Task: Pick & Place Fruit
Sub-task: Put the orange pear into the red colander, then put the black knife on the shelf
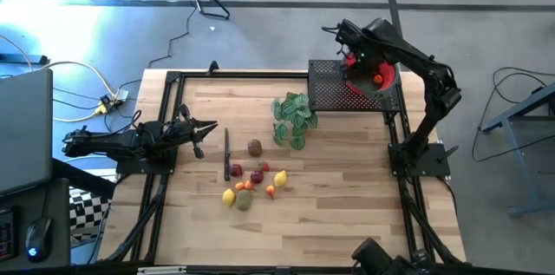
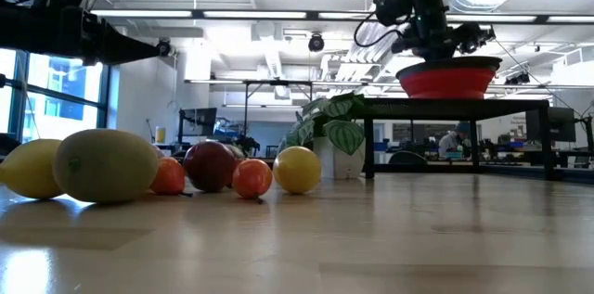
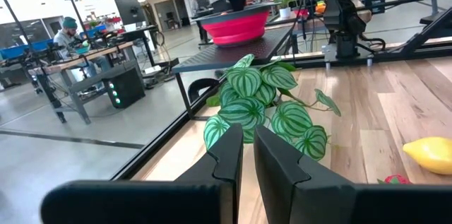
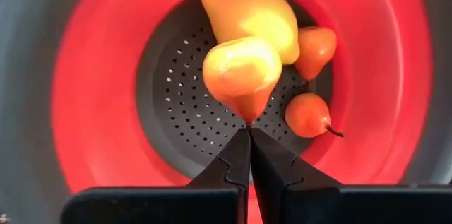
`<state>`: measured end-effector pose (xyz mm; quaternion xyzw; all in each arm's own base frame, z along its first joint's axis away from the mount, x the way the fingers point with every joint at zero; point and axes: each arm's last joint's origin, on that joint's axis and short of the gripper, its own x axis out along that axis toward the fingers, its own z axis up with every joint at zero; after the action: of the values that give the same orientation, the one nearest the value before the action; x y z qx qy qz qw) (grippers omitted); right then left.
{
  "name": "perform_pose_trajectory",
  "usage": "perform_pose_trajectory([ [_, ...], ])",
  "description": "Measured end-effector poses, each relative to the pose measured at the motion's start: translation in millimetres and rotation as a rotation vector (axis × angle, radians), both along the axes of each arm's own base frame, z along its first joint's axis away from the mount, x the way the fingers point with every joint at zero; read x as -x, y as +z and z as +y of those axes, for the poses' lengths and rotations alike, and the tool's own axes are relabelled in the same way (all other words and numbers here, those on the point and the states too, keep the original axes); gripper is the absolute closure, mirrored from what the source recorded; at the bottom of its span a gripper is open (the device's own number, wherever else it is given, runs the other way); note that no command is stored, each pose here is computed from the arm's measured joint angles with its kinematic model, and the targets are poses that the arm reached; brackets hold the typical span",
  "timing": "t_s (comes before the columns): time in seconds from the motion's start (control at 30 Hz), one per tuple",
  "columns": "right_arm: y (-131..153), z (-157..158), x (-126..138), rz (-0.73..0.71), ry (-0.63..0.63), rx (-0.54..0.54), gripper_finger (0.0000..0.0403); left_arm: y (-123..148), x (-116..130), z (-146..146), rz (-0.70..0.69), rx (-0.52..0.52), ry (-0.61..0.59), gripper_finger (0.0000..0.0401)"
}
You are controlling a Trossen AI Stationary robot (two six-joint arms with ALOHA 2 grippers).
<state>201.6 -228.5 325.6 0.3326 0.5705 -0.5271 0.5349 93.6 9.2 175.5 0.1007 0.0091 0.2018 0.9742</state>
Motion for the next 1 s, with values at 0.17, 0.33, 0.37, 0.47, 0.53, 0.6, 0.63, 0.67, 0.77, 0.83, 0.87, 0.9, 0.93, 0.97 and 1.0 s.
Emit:
perform_pose_trajectory([
  [0.17, -8.0, 0.4, 0.4, 0.012, -0.023, -0.013, 0.0399, 0.0, 0.0, 0.0, 0.0, 0.0, 0.0, 0.0368],
  [0.33, -15.5, 1.2, 0.3, 0.01, -0.025, -0.04, 0.0399, 0.0, 0.0, 0.0, 0.0, 0.0, 0.0, 0.0368],
  [0.37, -16.1, 1.1, 0.2, 0.01, -0.025, -0.04, 0.0399, 0.0, 0.0, 0.0, 0.0, 0.0, 0.0, 0.0368],
  [0.47, -16.4, -0.1, 0.0, 0.028, -0.018, -0.012, 0.0399, 0.0, 0.0, 0.0, 0.0, 0.0, -0.001, 0.0368],
  [0.53, -16.1, -1.4, 0.1, 0.051, -0.015, 0.022, 0.0399, 0.0, 0.0, 0.0, 0.0, 0.0, -0.001, 0.0368],
  [0.6, -16.1, -1.5, 0.3, 0.058, -0.001, 0.021, 0.0394, 0.0, 0.0, 0.0, 0.0, 0.0, -0.001, 0.0368],
  [0.63, -16.1, -1.5, 0.3, 0.059, 0.009, 0.018, 0.0389, 0.0, 0.0, 0.0, 0.0, 0.0, -0.001, 0.0368],
  [0.67, -16.1, -1.4, 0.2, 0.061, 0.013, 0.018, 0.0382, 0.0, 0.0, 0.0, 0.0, 0.0, 0.0, 0.0368],
  [0.77, -16.0, -1.1, -0.2, 0.066, 0.02, 0.021, 0.0352, 0.0, 0.0, 0.0, 0.0, 0.0, -0.001, 0.0368],
  [0.83, -15.9, -1.3, 0.0, 0.077, 0.021, 0.031, 0.0326, 0.0, 0.0, 0.0, 0.0, 0.0, -0.001, 0.0368],
  [0.87, -15.8, -1.5, 0.2, 0.084, 0.021, 0.038, 0.0313, 0.0, 0.0, 0.0, 0.0, 0.0, -0.001, 0.0368],
  [0.9, -15.7, -1.8, 0.2, 0.091, 0.026, 0.044, 0.03, 0.0, 0.0, 0.0, 0.0, 0.0, -0.001, 0.0368],
  [0.93, -15.6, -1.9, 0.3, 0.095, 0.032, 0.047, 0.0288, 0.0, 0.0, 0.0, 0.0, 0.0, -0.001, 0.0368],
  [0.97, -15.6, -2.0, 0.3, 0.099, 0.031, 0.051, 0.0279, 0.0, 0.0, 0.0, 0.0, 0.0, -0.001, 0.0368],
  [1.0, -15.5, -2.1, 0.5, 0.102, 0.026, 0.056, 0.0272, 0.0, 0.0, 0.0, 0.0, 0.0, -0.001, 0.0368],
])
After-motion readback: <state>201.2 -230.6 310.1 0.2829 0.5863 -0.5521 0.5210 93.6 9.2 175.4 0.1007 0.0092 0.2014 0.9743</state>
